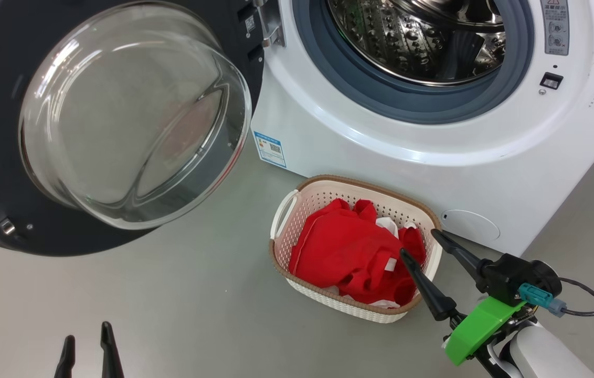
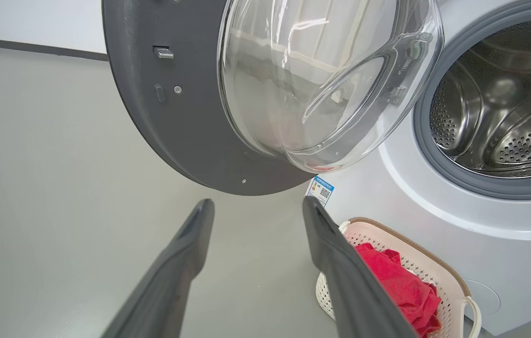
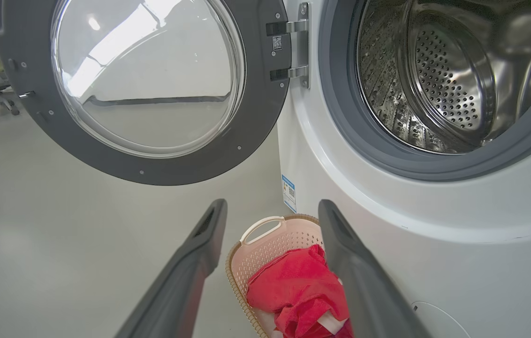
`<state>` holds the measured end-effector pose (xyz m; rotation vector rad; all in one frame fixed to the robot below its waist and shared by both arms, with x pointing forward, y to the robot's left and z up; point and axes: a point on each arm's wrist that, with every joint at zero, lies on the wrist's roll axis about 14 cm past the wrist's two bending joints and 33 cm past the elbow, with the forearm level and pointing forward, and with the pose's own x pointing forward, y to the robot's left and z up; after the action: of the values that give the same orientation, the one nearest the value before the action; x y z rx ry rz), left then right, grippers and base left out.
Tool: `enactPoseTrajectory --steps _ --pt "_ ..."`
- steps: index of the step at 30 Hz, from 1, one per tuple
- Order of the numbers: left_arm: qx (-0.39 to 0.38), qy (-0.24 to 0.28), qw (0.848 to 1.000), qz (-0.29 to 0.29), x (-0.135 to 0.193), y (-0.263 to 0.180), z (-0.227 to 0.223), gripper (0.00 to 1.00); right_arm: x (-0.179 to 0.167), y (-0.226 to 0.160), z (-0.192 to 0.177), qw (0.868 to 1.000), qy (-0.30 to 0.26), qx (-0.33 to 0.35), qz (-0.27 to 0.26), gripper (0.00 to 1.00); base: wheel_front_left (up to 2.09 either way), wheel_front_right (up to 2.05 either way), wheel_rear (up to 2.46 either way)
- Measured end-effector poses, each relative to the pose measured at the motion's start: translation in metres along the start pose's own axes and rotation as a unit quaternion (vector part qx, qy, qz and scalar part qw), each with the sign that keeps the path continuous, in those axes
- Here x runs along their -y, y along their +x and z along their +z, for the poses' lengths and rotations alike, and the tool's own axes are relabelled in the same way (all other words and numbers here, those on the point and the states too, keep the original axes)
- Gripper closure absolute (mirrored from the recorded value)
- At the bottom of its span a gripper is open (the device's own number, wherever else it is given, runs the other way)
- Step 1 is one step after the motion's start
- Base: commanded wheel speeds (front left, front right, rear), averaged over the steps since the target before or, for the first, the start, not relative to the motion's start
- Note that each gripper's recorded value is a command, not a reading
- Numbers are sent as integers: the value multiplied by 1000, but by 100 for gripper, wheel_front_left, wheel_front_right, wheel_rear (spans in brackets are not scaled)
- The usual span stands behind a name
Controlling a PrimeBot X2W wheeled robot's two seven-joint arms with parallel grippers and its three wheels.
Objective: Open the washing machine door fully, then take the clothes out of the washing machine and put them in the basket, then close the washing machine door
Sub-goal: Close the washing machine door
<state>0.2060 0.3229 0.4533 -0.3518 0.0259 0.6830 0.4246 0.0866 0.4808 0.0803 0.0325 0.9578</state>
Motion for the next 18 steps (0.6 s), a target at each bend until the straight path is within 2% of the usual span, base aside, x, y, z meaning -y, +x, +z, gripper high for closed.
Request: enactPoseTrajectory --steps 2,3,4,5,10,13,18 --pt "3 -2 1000 -2 1 0 2 0 0 0 1 1000 1 1 -1 0 0 0 0" --pt "6 -6 1000 -2 2 1 4 51 0 0 1 1000 1 1 -1 0 0 0 0" --pt "9 -11 1000 -2 2 1 6 78 0 -1 1 1000 0 1 -1 0 0 0 0" --pt "13 -13 1000 -2 2 2 8 100 1 -1 2 1000 0 2 -2 0 0 0 0" --pt "45 -28 999 -10 2 7 29 100 3 -1 2 1000 1 3 -6 0 0 0 0" --pt "101 -37 994 -18 2 15 65 100 7 -1 5 1000 4 8 -13 0 0 0 0" --pt "237 -36 970 -45 9 25 154 100 9 -2 8 1000 10 14 -23 0 0 0 0"
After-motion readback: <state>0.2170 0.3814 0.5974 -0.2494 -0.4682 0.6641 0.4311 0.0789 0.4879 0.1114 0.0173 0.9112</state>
